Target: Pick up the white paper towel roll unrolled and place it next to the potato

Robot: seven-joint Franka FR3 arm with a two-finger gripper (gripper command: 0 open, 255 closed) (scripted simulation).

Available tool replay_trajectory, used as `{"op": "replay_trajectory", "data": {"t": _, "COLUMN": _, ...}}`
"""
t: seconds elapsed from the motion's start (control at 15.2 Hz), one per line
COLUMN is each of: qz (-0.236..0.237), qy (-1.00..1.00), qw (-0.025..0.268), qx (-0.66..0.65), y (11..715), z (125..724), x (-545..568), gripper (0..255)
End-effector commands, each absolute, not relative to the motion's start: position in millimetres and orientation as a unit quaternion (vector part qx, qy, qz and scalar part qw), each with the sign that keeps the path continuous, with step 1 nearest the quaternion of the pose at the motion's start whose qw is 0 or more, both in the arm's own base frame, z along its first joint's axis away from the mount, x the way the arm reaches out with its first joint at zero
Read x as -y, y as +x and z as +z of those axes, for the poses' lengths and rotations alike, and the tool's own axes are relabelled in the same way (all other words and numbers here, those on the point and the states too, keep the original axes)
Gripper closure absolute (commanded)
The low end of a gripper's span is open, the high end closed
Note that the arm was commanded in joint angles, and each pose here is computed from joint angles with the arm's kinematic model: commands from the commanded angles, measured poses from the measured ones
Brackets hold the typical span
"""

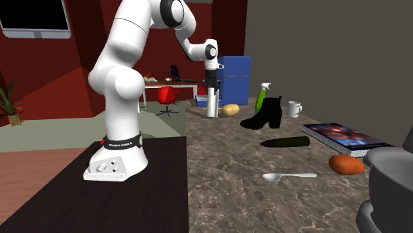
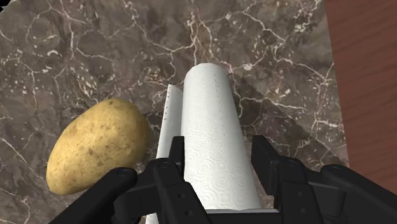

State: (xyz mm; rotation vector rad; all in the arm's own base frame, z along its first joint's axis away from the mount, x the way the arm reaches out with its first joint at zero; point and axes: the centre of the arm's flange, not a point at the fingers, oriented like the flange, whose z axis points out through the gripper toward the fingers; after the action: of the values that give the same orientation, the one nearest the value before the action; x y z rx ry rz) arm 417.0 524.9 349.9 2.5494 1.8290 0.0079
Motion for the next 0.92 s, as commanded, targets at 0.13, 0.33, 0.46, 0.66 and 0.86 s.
{"op": "replay_trajectory", "data": {"t": 0.13, "qz": 0.001, "qy": 0.813, "qw": 0.002, "qx": -0.583, "y": 416, "z": 327, "x": -524, "gripper": 255}}
{"op": "replay_trajectory", "data": {"t": 0.33, "qz": 0.001, "qy": 0.813, "qw": 0.002, "qx": -0.583, "y": 415, "z": 321, "x": -525, "gripper": 255}}
{"op": "replay_trajectory", "data": {"t": 0.46, "qz": 0.004, "qy": 0.807, "qw": 0.007, "qx": -0.591, "y": 417, "z": 314, "x": -536, "gripper": 0}}
{"op": "replay_trajectory", "data": {"t": 0.66, "qz": 0.015, "qy": 0.788, "qw": 0.020, "qx": -0.615, "y": 420, "z": 291, "x": -568, "gripper": 0}}
{"op": "replay_trajectory", "data": {"t": 0.86, "qz": 0.026, "qy": 0.769, "qw": 0.033, "qx": -0.637, "y": 423, "z": 268, "x": -601, "gripper": 0}}
